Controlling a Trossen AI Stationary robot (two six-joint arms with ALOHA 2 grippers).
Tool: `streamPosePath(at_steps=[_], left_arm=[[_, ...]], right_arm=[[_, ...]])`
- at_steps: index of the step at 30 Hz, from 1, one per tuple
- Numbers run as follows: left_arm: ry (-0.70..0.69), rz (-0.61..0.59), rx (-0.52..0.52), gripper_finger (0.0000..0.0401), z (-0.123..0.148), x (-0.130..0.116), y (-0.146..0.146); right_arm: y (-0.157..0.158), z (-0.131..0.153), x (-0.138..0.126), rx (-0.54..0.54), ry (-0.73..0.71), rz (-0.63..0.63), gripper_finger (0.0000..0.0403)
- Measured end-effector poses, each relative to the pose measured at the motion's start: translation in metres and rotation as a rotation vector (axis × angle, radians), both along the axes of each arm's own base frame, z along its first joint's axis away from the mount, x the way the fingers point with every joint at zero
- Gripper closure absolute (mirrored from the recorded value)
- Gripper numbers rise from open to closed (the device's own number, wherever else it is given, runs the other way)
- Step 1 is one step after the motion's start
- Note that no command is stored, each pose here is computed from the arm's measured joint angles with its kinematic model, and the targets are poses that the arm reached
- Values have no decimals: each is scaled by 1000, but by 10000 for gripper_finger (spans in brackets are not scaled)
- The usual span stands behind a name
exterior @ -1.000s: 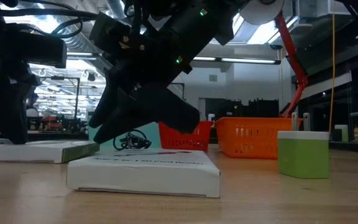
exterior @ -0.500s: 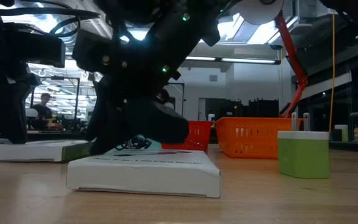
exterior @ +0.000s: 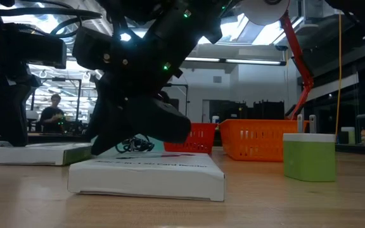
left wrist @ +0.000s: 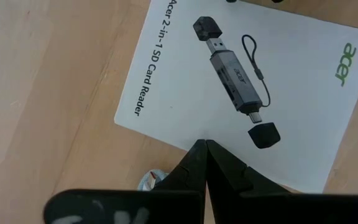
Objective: Pick and place items into bin
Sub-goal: Put the left white card reader box into the blue bin
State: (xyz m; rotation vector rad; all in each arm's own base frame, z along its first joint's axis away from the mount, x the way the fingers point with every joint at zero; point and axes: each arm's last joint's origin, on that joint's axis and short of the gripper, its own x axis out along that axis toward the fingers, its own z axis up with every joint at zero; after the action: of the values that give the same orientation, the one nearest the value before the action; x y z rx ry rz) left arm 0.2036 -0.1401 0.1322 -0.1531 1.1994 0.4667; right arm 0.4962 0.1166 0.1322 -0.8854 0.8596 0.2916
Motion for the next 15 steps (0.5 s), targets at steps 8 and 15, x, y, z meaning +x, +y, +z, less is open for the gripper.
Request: streamPosePath(at_steps=[8, 15], left_arm=[[-1, 0, 0, 400, 0, 0, 0], [-1, 0, 1, 400, 0, 0, 0]], right_arm=[[1, -3, 3, -8, -18, 44, 271], [2, -2, 3, -1, -24, 50, 271]])
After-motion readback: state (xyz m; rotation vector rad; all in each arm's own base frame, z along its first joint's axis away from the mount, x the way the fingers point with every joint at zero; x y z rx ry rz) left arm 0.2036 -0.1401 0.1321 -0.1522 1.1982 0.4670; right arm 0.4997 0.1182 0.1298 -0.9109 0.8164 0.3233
